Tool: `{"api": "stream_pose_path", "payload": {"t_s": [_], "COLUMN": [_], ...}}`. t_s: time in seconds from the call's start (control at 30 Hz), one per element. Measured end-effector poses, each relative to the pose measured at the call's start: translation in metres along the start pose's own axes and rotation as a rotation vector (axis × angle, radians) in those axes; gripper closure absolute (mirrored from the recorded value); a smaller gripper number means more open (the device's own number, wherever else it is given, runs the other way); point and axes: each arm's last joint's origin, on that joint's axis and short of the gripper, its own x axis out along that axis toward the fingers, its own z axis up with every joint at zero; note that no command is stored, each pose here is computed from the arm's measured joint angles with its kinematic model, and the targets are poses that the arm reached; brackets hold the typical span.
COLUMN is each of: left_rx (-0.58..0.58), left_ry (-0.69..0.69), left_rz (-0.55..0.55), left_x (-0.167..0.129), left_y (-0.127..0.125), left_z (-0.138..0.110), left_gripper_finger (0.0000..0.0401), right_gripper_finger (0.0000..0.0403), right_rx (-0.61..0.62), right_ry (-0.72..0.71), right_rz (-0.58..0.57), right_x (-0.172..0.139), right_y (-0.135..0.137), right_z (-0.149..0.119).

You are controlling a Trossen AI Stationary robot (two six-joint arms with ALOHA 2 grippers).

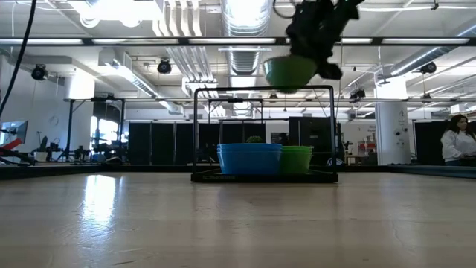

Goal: Pick & Place Mini bowls
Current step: Stack the white bowl on the white bowl on the shelf

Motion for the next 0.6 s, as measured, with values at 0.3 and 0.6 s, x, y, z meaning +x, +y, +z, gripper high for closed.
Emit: {"api": "stream_pose_path", "payload": {"t_s": [0.3,0.6], "left_rx": [0.039,0.055], "left_ry": [-0.012,-0.011], "left_rz": [-0.002,-0.001], "left_x": [-0.005,-0.005], "left_y": [0.001,0.002], "left_z": [0.002,0.002], "left_gripper_finger": [0.0348,0.0348], "right_gripper_finger": [0.0392,0.0392], "right_rx": [0.059,0.043], "right_ry": [0.019,0.007], "right_rz": [-0.037,-0.086], "right_x": [0.056,0.091], "right_y": [-0.027,-0.033], "right_z": [0.061,0.094]}}
